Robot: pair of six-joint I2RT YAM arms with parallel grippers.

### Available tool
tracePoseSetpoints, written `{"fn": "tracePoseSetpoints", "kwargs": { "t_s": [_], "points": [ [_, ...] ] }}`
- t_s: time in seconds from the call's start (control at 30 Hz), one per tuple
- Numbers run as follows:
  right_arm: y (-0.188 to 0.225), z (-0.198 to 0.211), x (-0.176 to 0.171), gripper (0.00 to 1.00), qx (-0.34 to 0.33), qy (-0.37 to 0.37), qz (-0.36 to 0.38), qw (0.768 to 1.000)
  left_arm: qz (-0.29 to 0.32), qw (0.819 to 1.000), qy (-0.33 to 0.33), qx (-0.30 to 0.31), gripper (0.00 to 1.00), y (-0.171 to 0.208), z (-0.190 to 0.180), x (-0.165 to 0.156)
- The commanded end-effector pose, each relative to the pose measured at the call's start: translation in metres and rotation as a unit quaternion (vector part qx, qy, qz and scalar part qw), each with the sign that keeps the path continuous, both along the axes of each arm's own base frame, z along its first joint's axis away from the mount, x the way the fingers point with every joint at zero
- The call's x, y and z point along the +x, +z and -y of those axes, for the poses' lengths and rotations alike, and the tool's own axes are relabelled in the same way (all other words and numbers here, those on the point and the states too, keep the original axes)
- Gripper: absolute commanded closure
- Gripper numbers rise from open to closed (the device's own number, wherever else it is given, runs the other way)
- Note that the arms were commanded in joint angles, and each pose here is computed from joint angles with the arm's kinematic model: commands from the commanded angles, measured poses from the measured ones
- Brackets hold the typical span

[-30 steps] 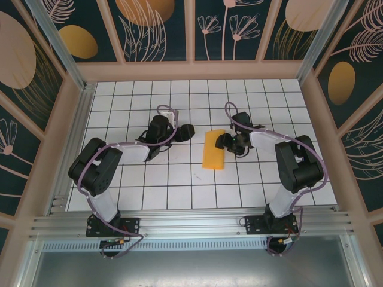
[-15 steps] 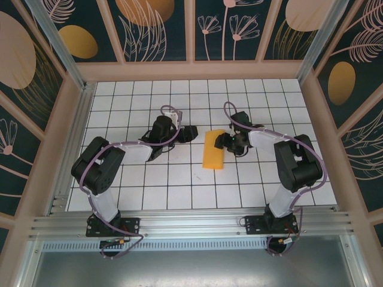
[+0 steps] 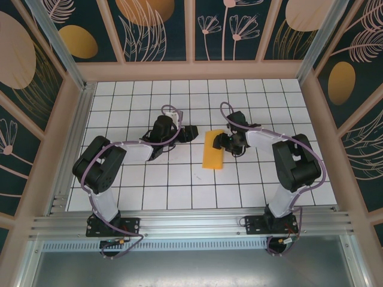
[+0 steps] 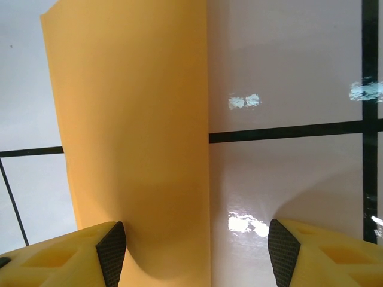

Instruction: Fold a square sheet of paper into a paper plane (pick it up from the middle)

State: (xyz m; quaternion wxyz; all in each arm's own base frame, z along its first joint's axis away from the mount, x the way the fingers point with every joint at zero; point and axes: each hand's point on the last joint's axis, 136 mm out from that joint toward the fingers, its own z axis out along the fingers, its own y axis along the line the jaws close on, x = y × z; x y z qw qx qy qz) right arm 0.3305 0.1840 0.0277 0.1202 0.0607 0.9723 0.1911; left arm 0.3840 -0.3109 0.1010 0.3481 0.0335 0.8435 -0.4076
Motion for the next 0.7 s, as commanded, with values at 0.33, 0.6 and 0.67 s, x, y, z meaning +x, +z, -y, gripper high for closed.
{"fn": "tracePoseSetpoints", "kwargs": {
  "t_s": [0.33, 0.6, 0.67],
  "points": [
    [-0.011, 0.003, 0.002, 0.33, -0.034, -0.022, -0.019, 0.999, 0.003, 1.000, -0.016, -0.015, 0.36, 0.006, 0.009, -0.001],
    [-0.011, 0.002, 0.000, 0.33, -0.032, -0.020, -0.019, 0.999, 0.001, 1.000, -0.022, -0.016, 0.37, 0.005, 0.011, -0.002],
    [-0.012, 0.005, 0.000, 0.33, -0.037, -0.025, -0.018, 0.999, 0.001, 1.000, -0.022, -0.017, 0.38, 0.006, 0.012, -0.002]
  ]
}}
